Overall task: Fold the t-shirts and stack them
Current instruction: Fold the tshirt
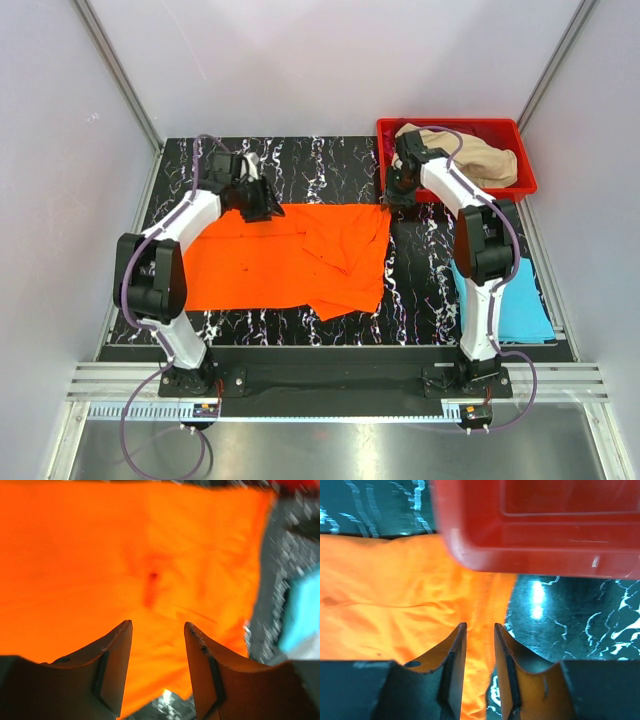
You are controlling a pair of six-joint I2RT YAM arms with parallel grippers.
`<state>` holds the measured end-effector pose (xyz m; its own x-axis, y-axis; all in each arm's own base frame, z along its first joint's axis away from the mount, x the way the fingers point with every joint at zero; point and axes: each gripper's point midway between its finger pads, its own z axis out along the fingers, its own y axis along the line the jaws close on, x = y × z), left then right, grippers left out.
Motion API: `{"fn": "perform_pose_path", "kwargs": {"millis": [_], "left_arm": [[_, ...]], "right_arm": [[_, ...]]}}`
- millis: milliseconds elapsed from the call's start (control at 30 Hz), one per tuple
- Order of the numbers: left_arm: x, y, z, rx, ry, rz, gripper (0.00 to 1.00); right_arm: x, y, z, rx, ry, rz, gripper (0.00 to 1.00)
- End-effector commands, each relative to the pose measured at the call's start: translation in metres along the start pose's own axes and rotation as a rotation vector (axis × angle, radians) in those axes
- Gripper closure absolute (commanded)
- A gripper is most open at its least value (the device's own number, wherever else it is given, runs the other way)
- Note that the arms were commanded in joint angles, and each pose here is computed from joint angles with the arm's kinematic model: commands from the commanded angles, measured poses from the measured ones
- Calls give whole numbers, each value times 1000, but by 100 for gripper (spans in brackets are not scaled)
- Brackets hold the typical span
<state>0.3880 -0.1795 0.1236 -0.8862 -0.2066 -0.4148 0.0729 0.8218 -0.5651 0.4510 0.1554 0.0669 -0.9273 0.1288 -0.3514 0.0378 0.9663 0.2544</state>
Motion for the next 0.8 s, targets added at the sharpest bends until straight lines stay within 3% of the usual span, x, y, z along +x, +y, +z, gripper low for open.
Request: {"fn": "perform_pose_path", "kwargs": {"millis": [0,100,333,467,767], "left_arm": [[-43,52,-8,-175,-134,8,49],[-59,104,-22,-336,-180,-26,49],[-77,193,-50,-533,-213,-97,48],[-64,236,-37,-581,-118,-152,49],[-58,289,-35,-669,18,-219,49]], "right_arm": [[-14,31,-22,-36,-57,-36,63],[-17,46,-12,-34,-58,-49,61],[-27,48,30,41,-67,-38,59],[-21,35,59,99,-38,-43,60],[-24,19,90,192,-6,-96,59]]}}
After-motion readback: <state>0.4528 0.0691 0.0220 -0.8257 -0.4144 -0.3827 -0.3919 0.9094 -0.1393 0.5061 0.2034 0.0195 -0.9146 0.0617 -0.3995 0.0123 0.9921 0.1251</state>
